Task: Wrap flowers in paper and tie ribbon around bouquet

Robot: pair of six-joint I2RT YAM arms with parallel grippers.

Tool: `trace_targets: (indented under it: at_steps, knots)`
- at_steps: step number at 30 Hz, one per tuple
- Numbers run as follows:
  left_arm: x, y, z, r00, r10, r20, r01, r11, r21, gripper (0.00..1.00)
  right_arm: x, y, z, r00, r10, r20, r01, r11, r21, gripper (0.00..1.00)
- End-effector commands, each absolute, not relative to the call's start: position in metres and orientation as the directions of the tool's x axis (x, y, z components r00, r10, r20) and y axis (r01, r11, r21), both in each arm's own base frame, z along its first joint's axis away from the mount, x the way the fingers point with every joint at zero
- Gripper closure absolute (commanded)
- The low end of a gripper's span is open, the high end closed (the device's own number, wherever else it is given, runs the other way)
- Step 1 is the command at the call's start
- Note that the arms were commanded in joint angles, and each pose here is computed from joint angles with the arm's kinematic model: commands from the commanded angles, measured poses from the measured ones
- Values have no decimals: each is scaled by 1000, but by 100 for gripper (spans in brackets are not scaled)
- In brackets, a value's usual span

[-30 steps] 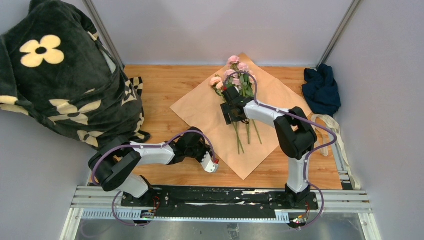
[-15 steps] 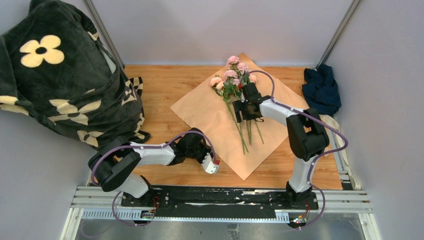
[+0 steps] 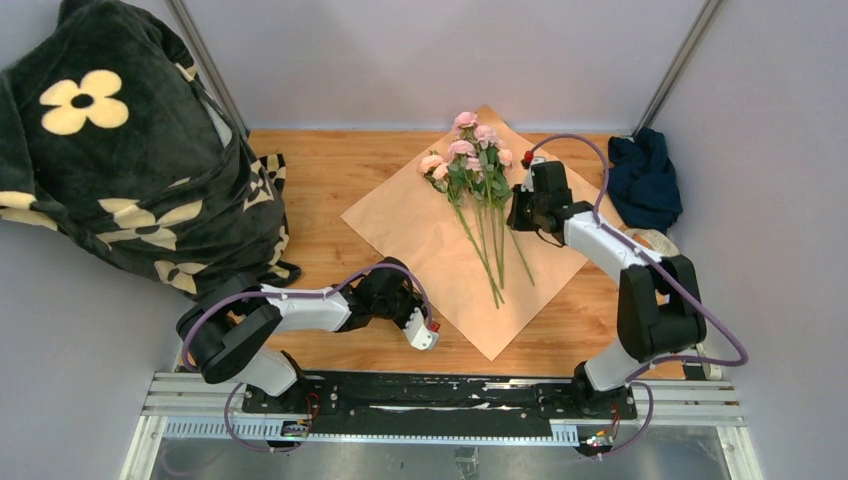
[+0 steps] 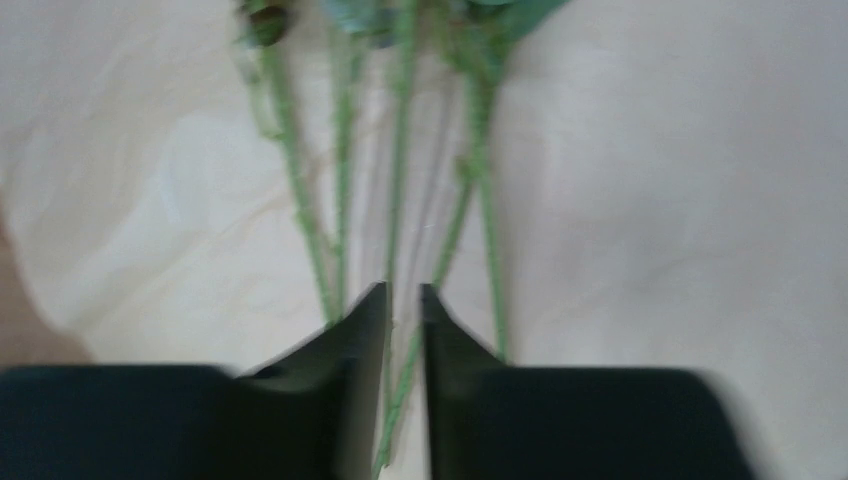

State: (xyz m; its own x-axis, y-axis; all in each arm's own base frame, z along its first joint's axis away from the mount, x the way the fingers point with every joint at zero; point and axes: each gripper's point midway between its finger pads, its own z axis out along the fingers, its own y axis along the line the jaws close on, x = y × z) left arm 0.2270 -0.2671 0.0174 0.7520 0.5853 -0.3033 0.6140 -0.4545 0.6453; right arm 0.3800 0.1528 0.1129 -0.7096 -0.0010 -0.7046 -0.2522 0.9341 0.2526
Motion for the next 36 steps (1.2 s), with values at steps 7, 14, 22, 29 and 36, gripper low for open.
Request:
trace_targets:
  at_steps: [7, 14, 22, 29, 36]
  knots:
    - [213, -263, 9, 773, 559, -299, 601, -495, 628, 100, 381, 93, 19, -883, -90, -461, -62, 995, -74, 100]
    - [215, -265, 10, 771, 563, -297, 602, -492, 630, 100, 354, 169, 21, -861, -206, -465, -304, 941, 147, 100]
    - [202, -282, 27, 781, 523, -342, 599, -468, 650, 83, 342, 174, 72, -818, -208, -537, -374, 901, 220, 99]
    - [176, -293, 29, 812, 468, -347, 568, -503, 651, 42, 268, 187, 98, -825, -286, -487, -485, 802, 349, 69]
    - [147, -318, 30, 704, 514, -490, 707, -433, 559, 23, 221, 162, 78, -960, -55, -274, -162, 908, 385, 44]
